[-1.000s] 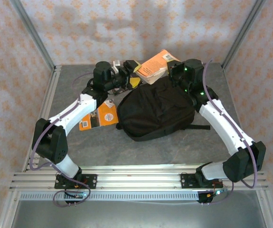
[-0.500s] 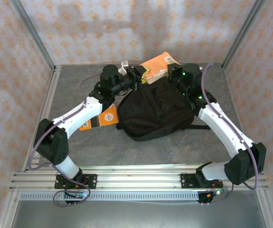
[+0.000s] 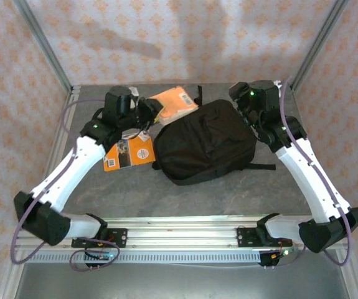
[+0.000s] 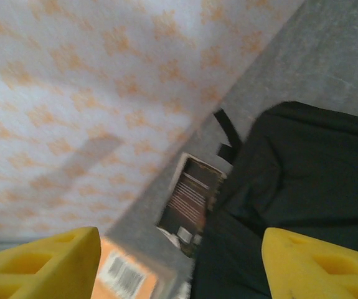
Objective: Pack the student bag
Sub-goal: Rotate the book, then open the student bag at the center of the table.
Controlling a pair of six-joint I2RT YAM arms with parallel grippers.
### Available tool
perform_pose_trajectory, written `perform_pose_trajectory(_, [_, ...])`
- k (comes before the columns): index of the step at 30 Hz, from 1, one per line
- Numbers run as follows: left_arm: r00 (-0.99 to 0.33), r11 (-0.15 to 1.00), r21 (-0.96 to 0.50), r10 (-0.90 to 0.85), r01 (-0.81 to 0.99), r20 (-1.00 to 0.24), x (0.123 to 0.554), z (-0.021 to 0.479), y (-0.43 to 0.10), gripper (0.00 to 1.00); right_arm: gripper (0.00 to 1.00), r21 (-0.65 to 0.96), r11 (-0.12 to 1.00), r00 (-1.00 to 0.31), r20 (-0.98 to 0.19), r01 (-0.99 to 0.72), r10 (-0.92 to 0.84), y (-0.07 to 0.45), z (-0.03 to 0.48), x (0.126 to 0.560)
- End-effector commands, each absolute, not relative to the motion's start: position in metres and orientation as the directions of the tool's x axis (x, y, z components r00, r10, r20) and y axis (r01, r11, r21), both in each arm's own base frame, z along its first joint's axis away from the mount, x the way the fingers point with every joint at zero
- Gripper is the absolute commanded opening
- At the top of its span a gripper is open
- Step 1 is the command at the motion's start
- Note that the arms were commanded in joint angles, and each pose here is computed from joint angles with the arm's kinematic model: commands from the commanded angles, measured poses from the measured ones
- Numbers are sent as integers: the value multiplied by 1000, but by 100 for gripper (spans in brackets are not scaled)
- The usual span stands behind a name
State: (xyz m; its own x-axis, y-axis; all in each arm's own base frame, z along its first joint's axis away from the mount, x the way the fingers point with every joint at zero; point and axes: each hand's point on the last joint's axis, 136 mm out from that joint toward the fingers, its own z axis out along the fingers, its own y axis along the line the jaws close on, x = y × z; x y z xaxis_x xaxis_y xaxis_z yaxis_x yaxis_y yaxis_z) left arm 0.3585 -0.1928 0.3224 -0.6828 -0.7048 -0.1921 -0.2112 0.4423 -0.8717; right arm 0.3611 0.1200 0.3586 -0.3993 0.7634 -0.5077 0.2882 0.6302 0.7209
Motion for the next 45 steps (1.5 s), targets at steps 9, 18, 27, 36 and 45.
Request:
perform_pose_trajectory(9, [-634, 807, -319, -588, -496, -502, 259, 236, -52, 0, 74, 235, 944, -858, -506, -232, -85, 273, 251, 304])
perform_pose_trajectory(18, [-655, 784, -315, -620, -535, -431, 257, 192, -51, 0, 80, 9, 957, -844, -475, -289, -250, 313, 201, 326])
perform_pose_trajectory(27, [-695, 778, -372, -623, -506, -359, 260, 179, -70, 0, 93, -373, 916, -801, -497, -150, -334, 244, 184, 366])
perform_pose_trajectory(36, [-689, 803, -350, -594, -481, -415, 267, 204, -65, 0, 68, -387, 917, -871, -413, -97, -266, 221, 132, 399])
perform_pose_trajectory(45, [-663, 822, -357, -569, -444, -487, 281, 239, -64, 0, 0, -302, 949, -855, -465, -90, -229, 216, 167, 406])
